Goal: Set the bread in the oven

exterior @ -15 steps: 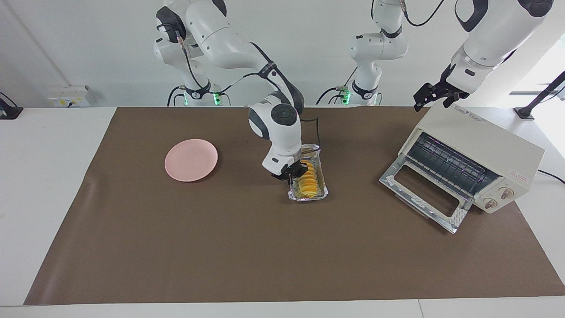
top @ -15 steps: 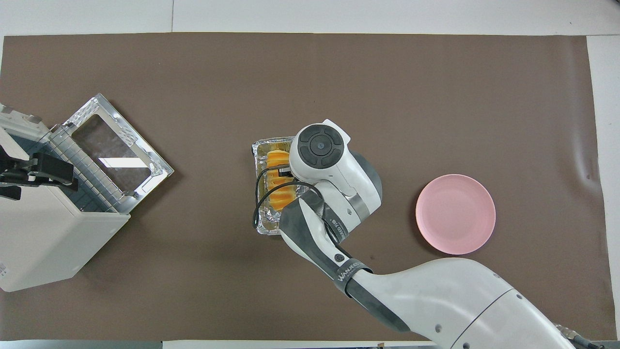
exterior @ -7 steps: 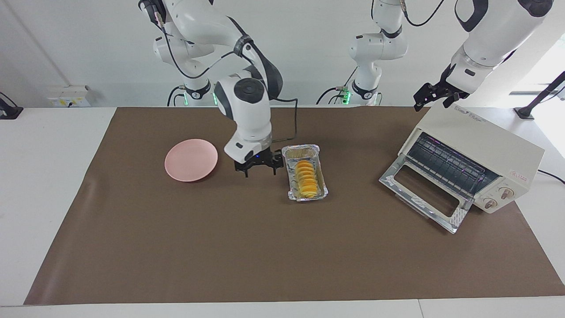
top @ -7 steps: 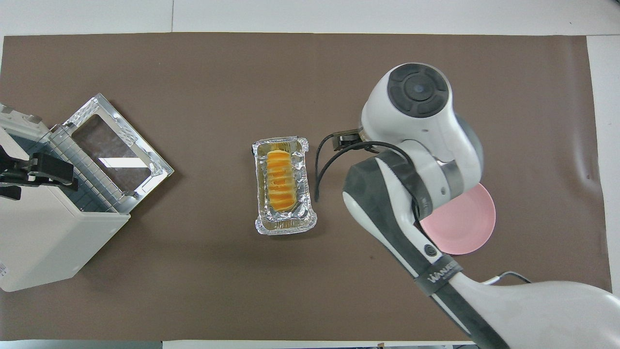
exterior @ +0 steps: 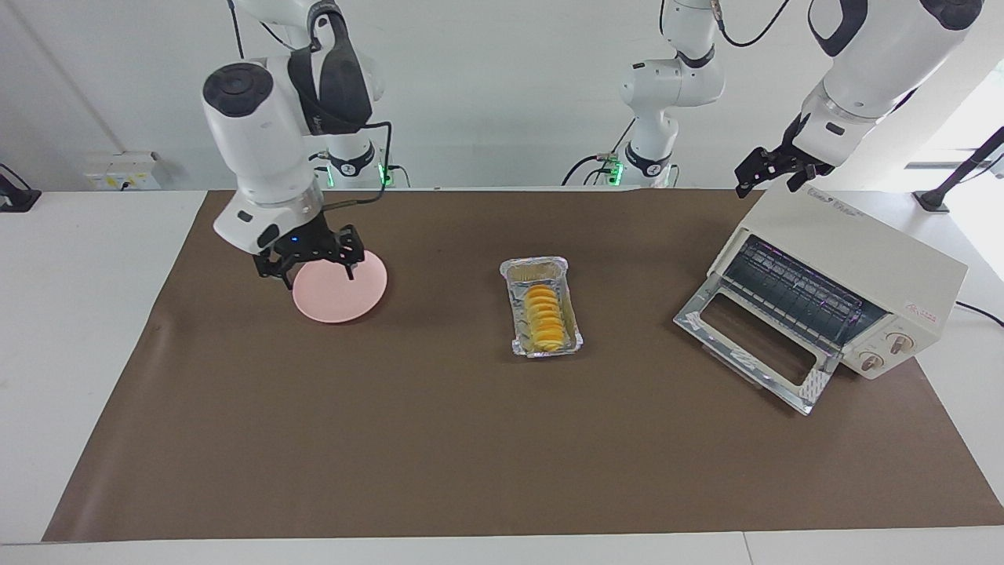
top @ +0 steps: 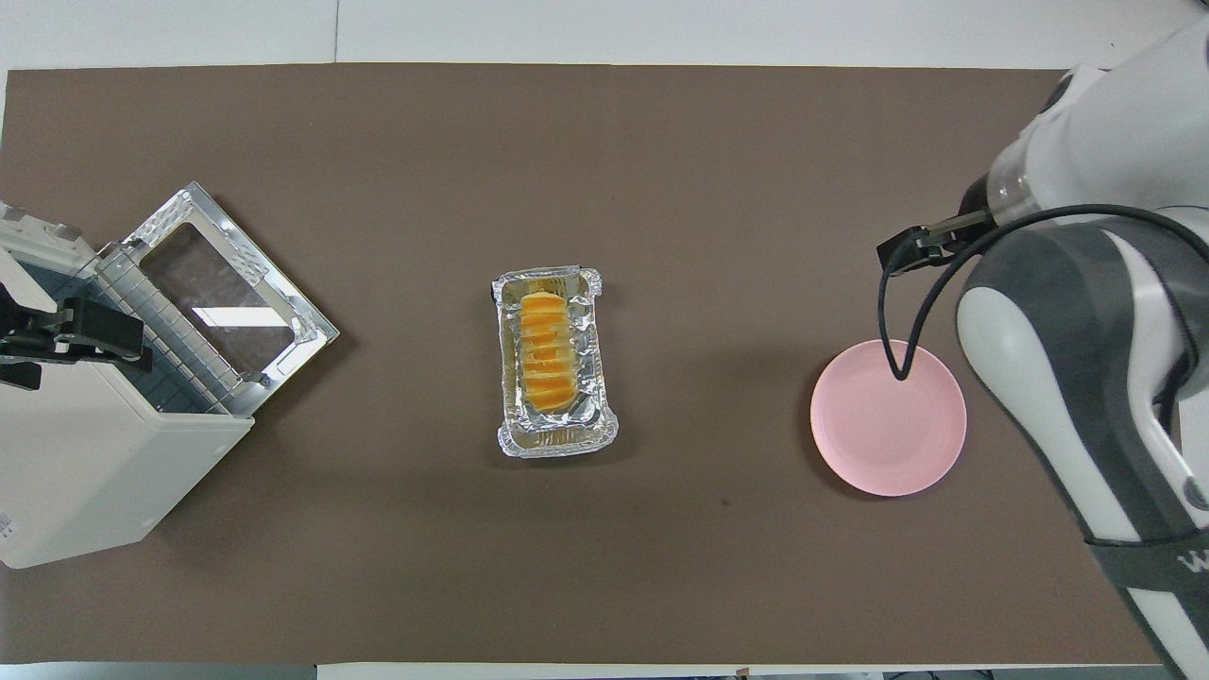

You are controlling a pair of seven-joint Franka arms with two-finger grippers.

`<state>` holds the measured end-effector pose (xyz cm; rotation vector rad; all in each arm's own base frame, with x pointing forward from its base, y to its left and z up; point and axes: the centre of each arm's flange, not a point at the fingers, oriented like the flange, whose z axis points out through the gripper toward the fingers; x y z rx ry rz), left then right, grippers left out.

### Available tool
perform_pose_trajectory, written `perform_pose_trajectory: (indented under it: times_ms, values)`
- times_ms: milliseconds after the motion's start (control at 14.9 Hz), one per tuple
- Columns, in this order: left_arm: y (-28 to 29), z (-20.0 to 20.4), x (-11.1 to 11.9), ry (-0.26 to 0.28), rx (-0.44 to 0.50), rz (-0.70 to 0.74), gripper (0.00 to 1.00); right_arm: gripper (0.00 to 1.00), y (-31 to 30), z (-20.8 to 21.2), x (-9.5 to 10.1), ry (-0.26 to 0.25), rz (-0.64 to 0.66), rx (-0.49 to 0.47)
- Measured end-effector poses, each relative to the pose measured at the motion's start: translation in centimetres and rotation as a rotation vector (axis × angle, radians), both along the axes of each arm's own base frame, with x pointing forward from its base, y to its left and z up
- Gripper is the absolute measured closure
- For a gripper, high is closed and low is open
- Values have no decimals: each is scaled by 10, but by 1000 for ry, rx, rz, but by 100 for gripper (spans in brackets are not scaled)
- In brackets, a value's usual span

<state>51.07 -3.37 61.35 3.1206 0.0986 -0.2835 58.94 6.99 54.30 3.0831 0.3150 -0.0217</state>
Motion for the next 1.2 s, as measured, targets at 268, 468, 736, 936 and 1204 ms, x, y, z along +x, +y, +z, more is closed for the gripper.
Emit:
perform_pose_trajectory:
  times_ms: [268, 468, 736, 936, 1204]
  values:
    - [0, 0, 0, 0, 0, 0, 0, 0, -47, 46, -40, 67, -4, -20]
    - [-5, 2, 1, -15, -2, -19, 0, 0, -67, 72, -61, 66, -17, -20]
    - [-78, 7, -1, -83, -10, -130, 0, 0, -104, 73, -64, 68, -82, 39]
    - [-176, 8, -13, -188, -74, -67, 0, 0, -107, 76, -64, 79, -92, 75]
    - [-264, -44, -6, -173, -122, -65, 0, 0, -105, 98, -63, 66, -86, 77]
